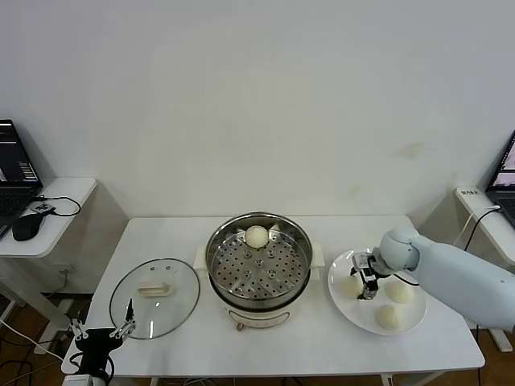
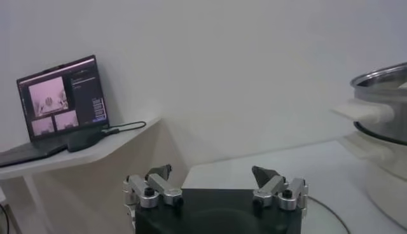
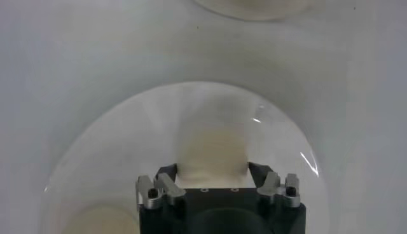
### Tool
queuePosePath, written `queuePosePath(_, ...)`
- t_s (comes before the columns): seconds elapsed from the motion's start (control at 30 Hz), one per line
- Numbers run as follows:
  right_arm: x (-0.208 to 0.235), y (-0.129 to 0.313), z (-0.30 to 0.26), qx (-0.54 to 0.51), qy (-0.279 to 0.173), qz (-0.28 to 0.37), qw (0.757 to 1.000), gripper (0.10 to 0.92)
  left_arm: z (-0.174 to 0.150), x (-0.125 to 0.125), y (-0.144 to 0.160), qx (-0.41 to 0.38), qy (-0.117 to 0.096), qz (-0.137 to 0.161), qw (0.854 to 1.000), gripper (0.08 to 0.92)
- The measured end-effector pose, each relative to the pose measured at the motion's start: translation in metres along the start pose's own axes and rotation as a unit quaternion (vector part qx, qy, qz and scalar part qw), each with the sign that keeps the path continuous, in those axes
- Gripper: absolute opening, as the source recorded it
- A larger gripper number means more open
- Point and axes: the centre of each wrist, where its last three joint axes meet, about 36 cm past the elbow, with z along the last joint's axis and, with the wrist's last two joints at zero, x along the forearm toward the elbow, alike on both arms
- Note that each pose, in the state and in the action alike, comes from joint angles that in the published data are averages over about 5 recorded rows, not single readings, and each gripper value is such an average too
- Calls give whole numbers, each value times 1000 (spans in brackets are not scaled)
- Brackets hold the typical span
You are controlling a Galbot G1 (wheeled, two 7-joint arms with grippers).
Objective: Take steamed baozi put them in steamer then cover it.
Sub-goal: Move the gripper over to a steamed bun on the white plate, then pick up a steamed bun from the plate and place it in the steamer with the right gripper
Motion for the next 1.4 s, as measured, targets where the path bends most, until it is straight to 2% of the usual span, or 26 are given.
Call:
queuePosePath(0.37, 28, -13, 2, -1, -5, 12, 1000, 577, -2, 1, -1, 1, -2, 1, 1000, 823)
queuePosePath(0.77, 131, -55, -13, 9, -11, 73, 997, 579, -9, 0, 0, -1, -11, 5, 1000, 823)
queuePosePath(1.1, 208, -78, -89, 27, -62, 112, 991, 588, -11, 3, -4, 2, -12, 8, 1000, 823)
queuePosePath(1.4, 213, -86, -179, 26, -110, 90, 989, 594, -15, 4, -4, 4, -18, 6, 1000, 823)
